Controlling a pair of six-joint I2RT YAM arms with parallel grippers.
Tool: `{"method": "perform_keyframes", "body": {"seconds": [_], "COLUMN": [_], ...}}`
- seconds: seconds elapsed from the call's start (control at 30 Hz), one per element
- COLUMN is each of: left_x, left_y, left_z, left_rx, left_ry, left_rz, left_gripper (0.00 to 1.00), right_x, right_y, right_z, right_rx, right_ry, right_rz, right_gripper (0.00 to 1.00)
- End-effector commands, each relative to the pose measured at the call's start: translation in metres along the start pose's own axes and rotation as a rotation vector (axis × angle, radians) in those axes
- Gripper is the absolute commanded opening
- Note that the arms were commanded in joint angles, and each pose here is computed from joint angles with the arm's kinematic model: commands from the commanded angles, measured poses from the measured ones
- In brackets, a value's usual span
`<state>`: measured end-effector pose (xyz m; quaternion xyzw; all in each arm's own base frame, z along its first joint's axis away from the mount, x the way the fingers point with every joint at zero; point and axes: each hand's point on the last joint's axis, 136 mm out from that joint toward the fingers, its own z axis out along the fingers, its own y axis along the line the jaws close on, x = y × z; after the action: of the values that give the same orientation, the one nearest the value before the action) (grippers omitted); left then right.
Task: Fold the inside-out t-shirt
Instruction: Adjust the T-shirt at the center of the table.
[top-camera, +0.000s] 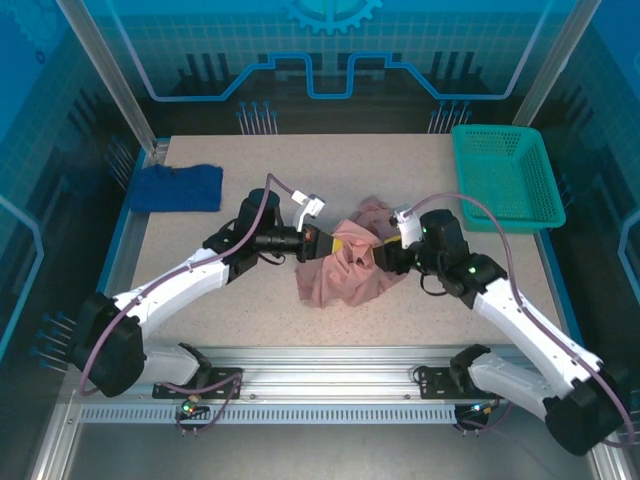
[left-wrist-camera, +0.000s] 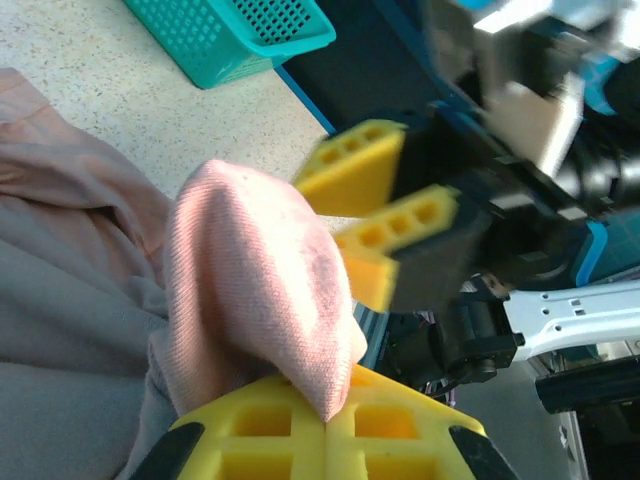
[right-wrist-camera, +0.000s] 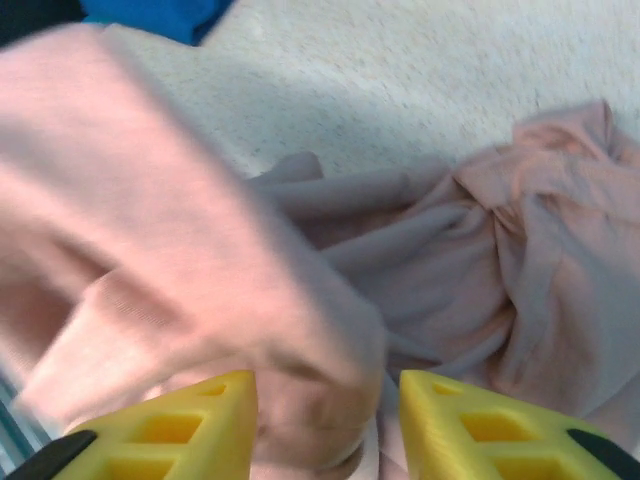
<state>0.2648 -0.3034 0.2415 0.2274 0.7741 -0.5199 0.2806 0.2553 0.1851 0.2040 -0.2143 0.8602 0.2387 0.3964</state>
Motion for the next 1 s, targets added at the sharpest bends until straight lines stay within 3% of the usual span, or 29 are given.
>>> {"method": "perform_keyframes", "body": {"seconds": [0.0,0.2,0.3,0.57,0.77,0.97], "left_x": [-0.003,-0.004,-0.004,-0.005,-0.002,-0.003], "left_y": [-0.006,0.0,0.001,0.001,0.007,0.014], "left_z": [-0.004,-0.003,-0.003,-0.004,-0.003,-0.004], "left_rx": [0.034,0.018,0.014,0.01,-0.006,-0.02], "left_ry": [-0.011,-0.009,-0.01,-0.012,-0.009,-0.015], "left_rz": [-0.013,-0.026,-0.027,-0.029,-0.033,-0.041], "left_gripper": [0.0,0.0,0.0,0.0,0.0,0.0], "right_x": [0.01,0.006,0.004,0.007,-0.008,-0.011], "right_y": [0.013,0.041,0.043,0.031,0.021,0.019], "right_z": [-0.008,-0.009,0.0,0.023,0.019,0.01], "right_rx": [-0.015,-0.106,-0.087,0.037,0.108,0.09], "right_ry": [-0.021,-0.067,-0.043,0.008,-0.046,-0.053], "right_rz": [-0.107,-0.187,-0.216,-0.229,-0.183,-0.133], "right_gripper": [0.45,0.45,0.4,0.44,0.25,0.02]}}
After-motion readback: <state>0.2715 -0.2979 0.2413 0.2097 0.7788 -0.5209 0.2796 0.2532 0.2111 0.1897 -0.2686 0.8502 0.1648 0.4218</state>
